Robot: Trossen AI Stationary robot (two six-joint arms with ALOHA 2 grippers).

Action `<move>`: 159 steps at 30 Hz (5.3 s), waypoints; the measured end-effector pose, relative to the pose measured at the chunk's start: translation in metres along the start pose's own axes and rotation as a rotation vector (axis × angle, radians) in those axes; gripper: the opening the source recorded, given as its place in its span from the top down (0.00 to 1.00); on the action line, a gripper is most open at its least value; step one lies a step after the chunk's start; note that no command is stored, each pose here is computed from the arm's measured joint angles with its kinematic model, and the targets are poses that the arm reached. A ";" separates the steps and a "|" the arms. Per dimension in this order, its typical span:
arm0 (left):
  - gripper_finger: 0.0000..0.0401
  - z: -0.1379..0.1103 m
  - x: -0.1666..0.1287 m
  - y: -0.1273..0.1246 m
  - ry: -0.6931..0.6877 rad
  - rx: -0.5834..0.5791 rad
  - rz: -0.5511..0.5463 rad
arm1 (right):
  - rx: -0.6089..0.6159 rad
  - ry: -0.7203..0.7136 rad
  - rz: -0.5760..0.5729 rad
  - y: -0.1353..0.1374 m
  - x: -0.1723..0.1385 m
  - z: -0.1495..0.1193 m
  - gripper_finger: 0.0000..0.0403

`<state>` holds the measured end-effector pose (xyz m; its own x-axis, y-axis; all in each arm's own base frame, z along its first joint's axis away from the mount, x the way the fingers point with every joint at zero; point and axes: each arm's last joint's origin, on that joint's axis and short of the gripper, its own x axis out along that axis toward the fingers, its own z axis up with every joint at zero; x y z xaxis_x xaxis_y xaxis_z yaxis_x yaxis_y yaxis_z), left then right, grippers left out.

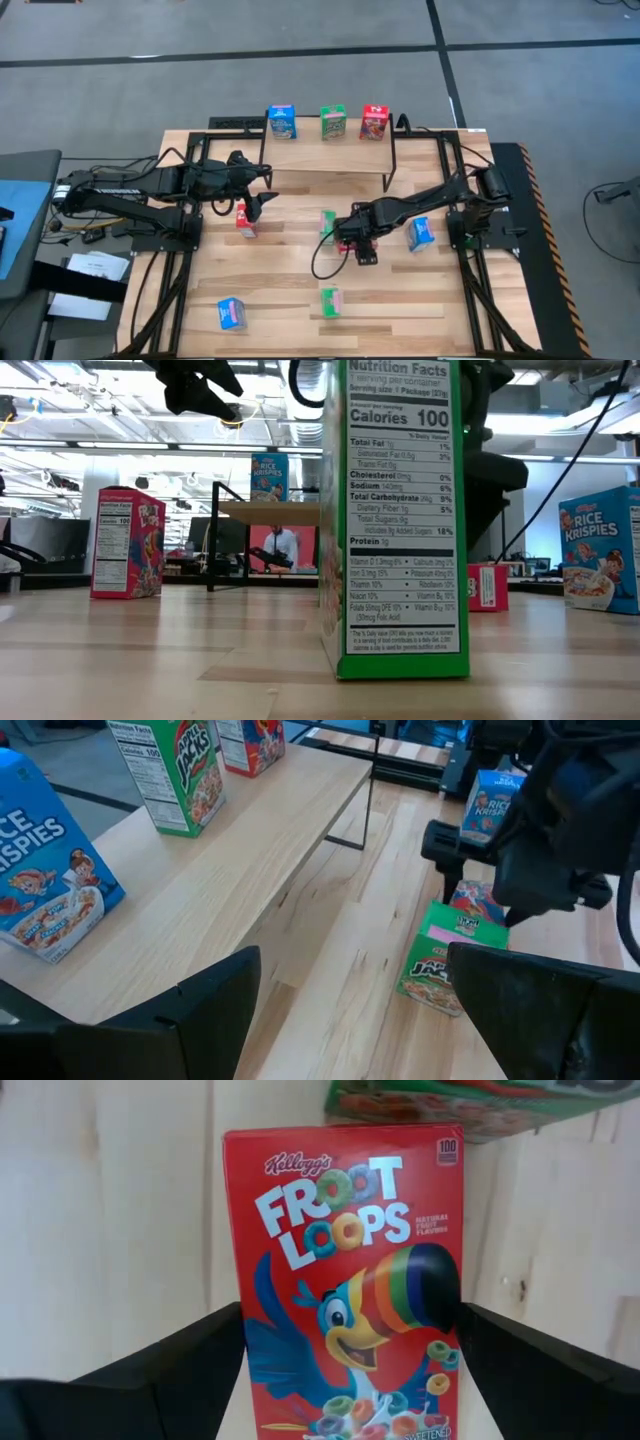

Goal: Stack cereal on shelf
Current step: Put the right red cereal box on the shelf aligned with the other red cereal box

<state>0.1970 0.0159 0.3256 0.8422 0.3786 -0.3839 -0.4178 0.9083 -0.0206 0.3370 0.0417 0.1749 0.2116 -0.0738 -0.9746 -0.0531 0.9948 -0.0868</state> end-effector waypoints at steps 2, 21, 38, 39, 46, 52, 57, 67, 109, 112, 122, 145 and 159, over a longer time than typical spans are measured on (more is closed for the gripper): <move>0.22 0.000 0.000 0.000 0.002 0.001 0.000 | 0.002 -0.005 -0.002 -0.001 -0.002 0.001 0.05; 0.22 0.000 0.000 0.000 0.001 0.000 0.000 | 0.017 -0.012 0.020 -0.003 -0.005 0.002 0.05; 0.22 0.000 0.000 0.000 0.000 0.000 0.000 | 0.085 0.001 0.024 -0.003 -0.006 0.000 0.30; 0.22 0.000 0.000 0.000 0.000 0.000 0.000 | 0.091 0.001 0.023 -0.003 -0.006 0.000 0.31; 0.22 0.000 0.000 0.000 0.000 0.000 0.000 | 0.121 0.024 0.020 -0.003 -0.006 -0.002 0.42; 0.22 0.000 0.000 0.000 0.000 0.000 0.000 | 0.134 0.028 0.022 -0.003 -0.006 -0.002 0.56; 0.22 0.000 0.000 0.000 0.000 0.000 0.000 | 0.153 0.033 0.040 -0.002 -0.007 -0.003 0.68; 0.22 0.000 0.000 0.000 -0.002 0.000 0.011 | 0.193 0.054 0.046 -0.002 -0.014 -0.007 0.76; 0.22 0.000 0.000 0.000 -0.003 0.003 0.011 | 0.461 -0.359 -0.251 -0.026 -0.140 -0.042 0.99; 0.22 0.000 0.000 0.000 -0.003 0.003 0.011 | 0.508 -0.442 -0.348 -0.031 -0.154 -0.047 0.99; 0.22 0.000 0.000 0.000 -0.003 0.004 0.011 | 0.605 -0.611 -0.679 -0.035 -0.175 -0.057 0.99; 0.22 0.000 0.000 0.000 -0.003 0.037 0.011 | 1.011 -0.977 -1.028 -0.032 -0.108 -0.095 0.99; 0.22 0.000 0.000 0.000 -0.003 0.067 0.011 | 1.069 -0.955 -1.136 -0.050 -0.076 -0.073 0.99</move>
<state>0.1968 0.0162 0.3259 0.8389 0.3890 -0.3807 -0.4033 0.9140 0.0451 0.2522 -0.0076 0.2383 0.1366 -0.9879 -0.0737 0.9902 0.1383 -0.0184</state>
